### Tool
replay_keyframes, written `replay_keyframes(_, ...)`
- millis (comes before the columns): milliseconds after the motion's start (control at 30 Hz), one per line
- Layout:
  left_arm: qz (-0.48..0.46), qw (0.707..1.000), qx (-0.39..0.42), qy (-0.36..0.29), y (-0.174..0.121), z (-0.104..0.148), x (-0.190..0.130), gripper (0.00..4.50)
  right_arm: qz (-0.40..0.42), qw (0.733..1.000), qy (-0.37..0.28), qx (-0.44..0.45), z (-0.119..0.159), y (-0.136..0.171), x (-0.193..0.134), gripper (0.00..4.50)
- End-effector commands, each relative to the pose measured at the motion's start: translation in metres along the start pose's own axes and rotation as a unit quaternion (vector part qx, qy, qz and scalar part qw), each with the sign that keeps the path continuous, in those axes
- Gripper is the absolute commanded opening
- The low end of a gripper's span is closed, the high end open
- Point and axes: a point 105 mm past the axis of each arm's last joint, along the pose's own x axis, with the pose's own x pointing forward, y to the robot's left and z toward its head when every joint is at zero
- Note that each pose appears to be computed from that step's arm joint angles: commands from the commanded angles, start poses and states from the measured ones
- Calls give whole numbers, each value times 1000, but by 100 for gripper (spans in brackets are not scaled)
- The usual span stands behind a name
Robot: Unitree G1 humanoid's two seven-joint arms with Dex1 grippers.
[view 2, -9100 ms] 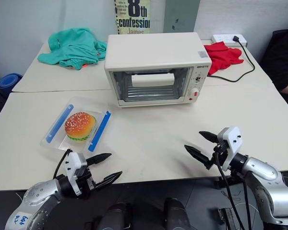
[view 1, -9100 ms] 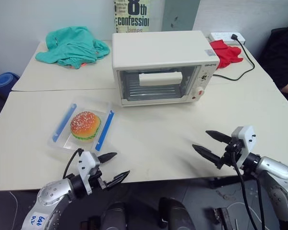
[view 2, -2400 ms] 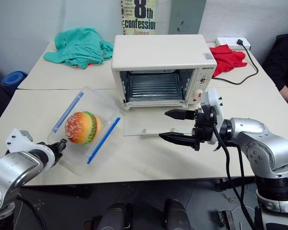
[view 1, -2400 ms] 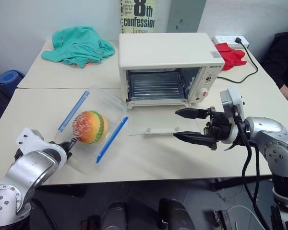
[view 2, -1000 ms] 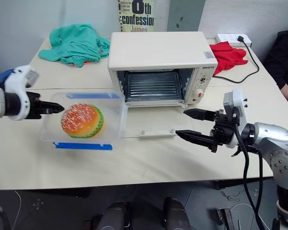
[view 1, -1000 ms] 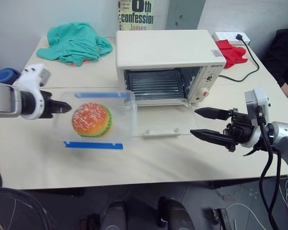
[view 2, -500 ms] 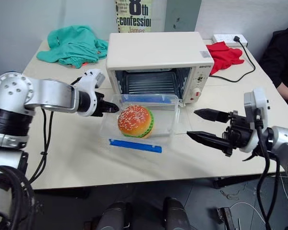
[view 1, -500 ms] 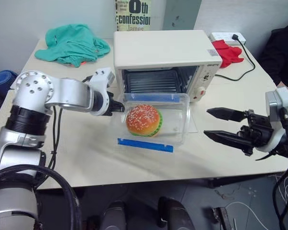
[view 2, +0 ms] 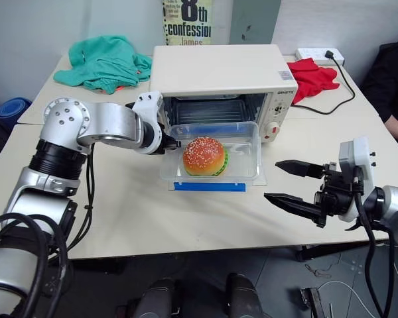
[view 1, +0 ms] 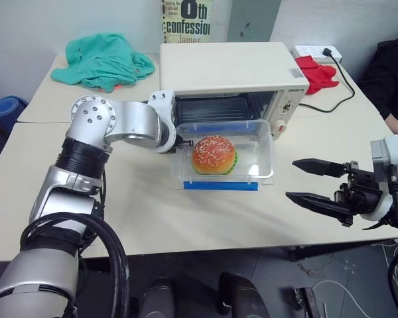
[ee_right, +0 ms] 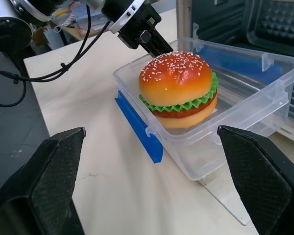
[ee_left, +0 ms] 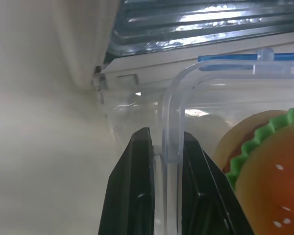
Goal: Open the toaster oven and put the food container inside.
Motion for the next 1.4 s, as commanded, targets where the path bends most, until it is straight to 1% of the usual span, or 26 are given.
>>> replay_keyframes(33,3,999,-11,-43,-3,20,-12,148,-12,999,-16,-26,7,-1,5,450)
replay_keyframes(167,8,998,-3,-65,-1,28,-18,274,-23,999,-22,-23,6,-1,7,450)
replay_keyframes(200,6,996,12,-85,0,34,-22,305,-26,999,-22,-22,6,-1,8,450)
replay_keyframes(267,-12,995,12,-102,1,38,-29,305,-30,999,-23,-20,6,0,8,450)
replay_keyframes(367,-107,984,39,-139,-8,42,-46,305,-32,999,-22,-17,7,2,8,450)
replay_keyframes(433,-199,965,54,-159,-15,39,-64,305,-33,999,-19,-14,7,4,9,450)
replay_keyframes(467,-247,952,54,-173,-16,38,-74,305,-31,999,-18,-11,7,5,9,450)
replay_keyframes(500,-306,930,60,-193,-17,36,-89,305,-27,999,-22,-5,7,7,10,450)
replay_keyframes(533,-357,905,74,-219,-13,33,-103,287,-22,999,-26,5,7,9,12,432)
replay_keyframes(567,-391,884,85,-241,-4,27,-112,266,-17,999,-28,16,5,12,13,412)
replay_keyframes(633,-428,864,121,-238,15,1,-111,218,1,999,-21,32,-2,19,17,361)
replay_keyframes(667,-440,856,138,-233,21,-9,-109,186,6,999,-17,36,-5,21,20,328)
replay_keyframes(700,-461,844,168,-215,23,-26,-109,155,10,999,-15,42,-6,22,23,293)
replay_keyframes(767,-491,823,214,-188,25,-49,-110,94,14,999,-17,48,-7,24,27,228)
replay_keyframes(800,-501,816,233,-171,25,-60,-109,58,17,998,-18,51,-8,25,28,186)
replay_keyframes(867,-499,811,275,-132,27,-83,-97,0,18,998,-10,53,-14,25,35,119)
replay_keyframes(967,-491,804,318,-106,26,-100,-81,0,20,998,6,62,-26,26,42,16)
replay_keyframes(1000,-489,803,326,-100,25,-103,-77,0,20,998,9,65,-29,27,44,1)
replay_keyframes(1033,-478,809,328,-96,25,-104,-67,0,18,997,15,68,-35,26,47,1)
replay_keyframes(1067,-458,818,332,-102,25,-103,-54,0,12,997,26,65,-41,24,51,1)
replay_keyframes(1100,-420,834,341,-109,26,-100,-34,0,-13,997,40,60,-50,16,56,1)
replay_keyframes(1167,-382,847,350,-116,25,-98,-13,0,-44,996,54,51,-58,5,61,1)
replay_keyframes(1267,-396,843,338,-135,6,-95,-7,0,-60,997,26,43,-50,-5,70,1)
replay_keyframes(1333,-393,843,334,-153,-3,-90,-2,0,-69,997,18,26,-48,-11,73,1)
replay_keyframes(1400,-379,848,324,-177,-11,-80,4,0,-86,996,17,15,-49,-20,78,1)
